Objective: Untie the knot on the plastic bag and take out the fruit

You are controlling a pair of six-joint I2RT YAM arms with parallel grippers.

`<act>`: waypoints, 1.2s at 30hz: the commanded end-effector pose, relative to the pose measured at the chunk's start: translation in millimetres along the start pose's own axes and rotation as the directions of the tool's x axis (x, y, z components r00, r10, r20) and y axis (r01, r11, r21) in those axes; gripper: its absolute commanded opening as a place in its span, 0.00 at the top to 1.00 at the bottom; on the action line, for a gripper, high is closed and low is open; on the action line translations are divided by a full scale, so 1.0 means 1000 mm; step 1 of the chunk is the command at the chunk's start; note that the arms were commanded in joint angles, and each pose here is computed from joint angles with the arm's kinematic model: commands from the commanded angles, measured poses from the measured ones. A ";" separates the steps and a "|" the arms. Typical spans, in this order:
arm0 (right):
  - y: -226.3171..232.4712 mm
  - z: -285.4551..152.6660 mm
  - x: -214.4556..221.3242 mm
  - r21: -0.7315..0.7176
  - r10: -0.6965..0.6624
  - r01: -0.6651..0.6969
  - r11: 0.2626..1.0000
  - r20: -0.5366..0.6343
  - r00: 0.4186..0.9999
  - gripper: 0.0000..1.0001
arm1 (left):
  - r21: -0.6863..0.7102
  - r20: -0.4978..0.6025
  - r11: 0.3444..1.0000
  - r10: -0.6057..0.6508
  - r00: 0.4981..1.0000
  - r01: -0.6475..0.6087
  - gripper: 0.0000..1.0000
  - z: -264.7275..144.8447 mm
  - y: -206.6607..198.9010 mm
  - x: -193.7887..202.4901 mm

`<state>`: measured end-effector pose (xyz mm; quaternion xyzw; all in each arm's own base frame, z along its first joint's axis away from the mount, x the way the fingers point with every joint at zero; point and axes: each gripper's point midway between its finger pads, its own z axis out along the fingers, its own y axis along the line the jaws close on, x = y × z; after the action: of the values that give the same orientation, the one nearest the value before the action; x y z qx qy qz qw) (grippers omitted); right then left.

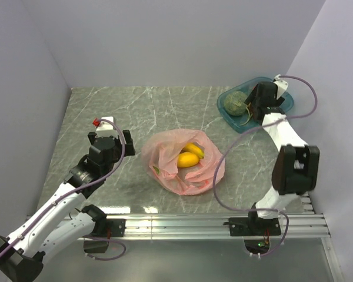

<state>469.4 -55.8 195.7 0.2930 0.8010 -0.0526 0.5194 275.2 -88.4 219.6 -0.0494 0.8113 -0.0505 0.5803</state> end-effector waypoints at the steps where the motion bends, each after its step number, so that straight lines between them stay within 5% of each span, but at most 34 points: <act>1: 0.014 0.032 -0.020 -0.029 0.044 -0.043 0.999 0.032 0.999 0.51 | 0.026 0.000 1.000 -0.015 1.000 0.015 0.01 0.000 -0.004 -0.001; 2: 0.019 0.038 -0.024 -0.043 0.048 -0.046 0.998 0.032 0.998 0.34 | 0.027 -0.002 1.000 -0.013 1.000 0.013 0.01 0.000 -0.005 -0.001; 6: 0.026 0.060 -0.013 -0.043 0.025 -0.026 0.999 -0.022 0.999 0.04 | 0.024 -0.009 1.000 -0.012 1.000 0.012 0.01 0.001 -0.004 0.001; 12: 0.031 0.057 -0.012 -0.062 0.016 -0.019 0.998 -0.054 0.998 0.00 | 0.028 0.002 0.999 -0.019 1.000 0.019 0.01 -0.001 -0.004 -0.002; 19: 0.078 -0.040 -0.007 -0.285 -0.142 0.129 0.950 -0.023 0.990 0.10 | 0.038 0.010 0.999 -0.030 1.000 0.029 0.01 -0.003 -0.004 -0.005; 23: 0.116 -0.114 0.022 -0.465 -0.289 0.269 0.844 0.029 0.957 0.15 | 0.046 0.013 0.998 -0.033 0.999 0.032 0.01 -0.004 -0.005 -0.006; 27: 0.144 -0.185 0.071 -0.640 -0.467 0.403 0.655 0.077 0.881 0.17 | 0.045 0.010 0.998 -0.036 0.999 0.035 0.01 -0.003 -0.005 -0.005; 33: 0.158 -0.271 0.158 -0.862 -0.641 0.408 0.302 0.133 0.756 0.21 | 0.041 0.012 0.999 -0.034 0.999 0.033 0.01 -0.004 -0.004 -0.005; 36: 0.150 -0.284 0.199 -0.903 -0.727 0.369 0.222 0.099 0.679 0.22 | 0.039 0.009 0.999 -0.034 0.999 0.034 0.01 -0.003 -0.003 -0.004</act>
<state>293.1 248.1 214.2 -0.2542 0.8310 0.2127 0.4467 273.6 -90.8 221.6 -0.0449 0.8111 -0.0659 0.5795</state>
